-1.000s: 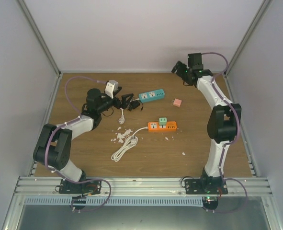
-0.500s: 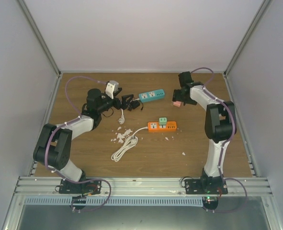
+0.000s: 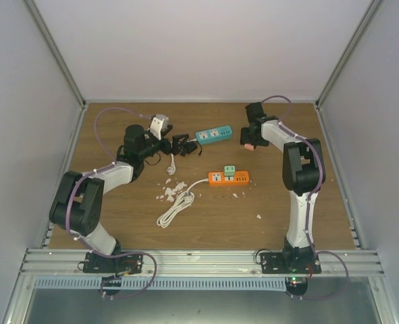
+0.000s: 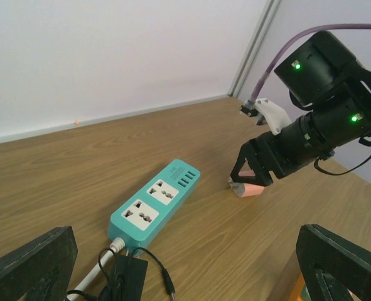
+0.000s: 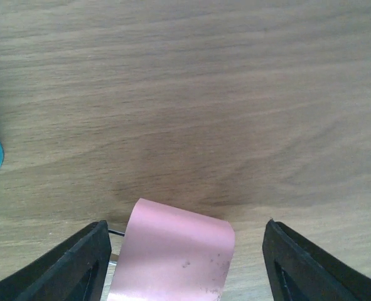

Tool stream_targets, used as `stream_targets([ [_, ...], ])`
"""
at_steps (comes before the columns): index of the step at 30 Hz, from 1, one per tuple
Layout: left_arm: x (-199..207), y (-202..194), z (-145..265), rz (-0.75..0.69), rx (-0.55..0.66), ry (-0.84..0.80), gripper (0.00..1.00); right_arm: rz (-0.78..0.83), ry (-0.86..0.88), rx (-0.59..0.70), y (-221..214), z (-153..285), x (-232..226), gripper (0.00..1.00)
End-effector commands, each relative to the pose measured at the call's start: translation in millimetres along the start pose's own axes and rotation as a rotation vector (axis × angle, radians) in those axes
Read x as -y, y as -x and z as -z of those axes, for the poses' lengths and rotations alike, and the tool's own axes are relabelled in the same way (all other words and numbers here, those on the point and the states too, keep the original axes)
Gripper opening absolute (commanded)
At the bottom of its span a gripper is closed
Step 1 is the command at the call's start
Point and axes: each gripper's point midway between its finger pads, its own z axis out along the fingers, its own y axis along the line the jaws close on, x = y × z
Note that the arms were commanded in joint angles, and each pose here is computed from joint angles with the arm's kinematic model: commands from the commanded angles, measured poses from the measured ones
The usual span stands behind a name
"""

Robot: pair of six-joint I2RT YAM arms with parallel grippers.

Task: Insert the plug

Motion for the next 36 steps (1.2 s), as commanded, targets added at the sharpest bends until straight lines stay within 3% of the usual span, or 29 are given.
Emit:
stream_targets([
  [1, -1.2, 9.7, -5.9, -0.034, 0.024, -0.009, 0.99, 0.02, 0.011, 0.006, 4.8, -7.0, -6.9, 0.63],
  [3, -2.1, 9.3, -6.3, -0.035, 0.022, -0.006, 0.99, 0.024, 0.008, -0.007, 1.4, -10.1, -6.7, 0.53],
  [10, -4.4, 6.5, -7.8, -0.037, 0.014, 0.0, 0.99, 0.086, 0.076, -0.02, -8.7, -12.8, -18.9, 0.51],
  [16, -7.2, 2.6, -9.8, -0.032, 0.007, 0.004, 0.99, 0.302, 0.149, -0.023, -26.8, -8.4, -54.2, 0.4],
  [23, -10.7, -0.5, -9.5, -0.029, -0.002, 0.01, 0.99, 0.586, 0.339, 0.01, -46.4, 21.1, -115.6, 0.42],
  [29, -11.2, 0.6, -8.2, -0.027, 0.001, 0.01, 0.99, 0.702, 0.451, 0.049, -44.0, 48.2, -130.3, 0.47],
  [36, -12.7, -0.9, -8.2, -0.023, -0.002, 0.011, 0.99, 0.82, 0.488, 0.0, -45.0, 55.9, -132.2, 0.5],
])
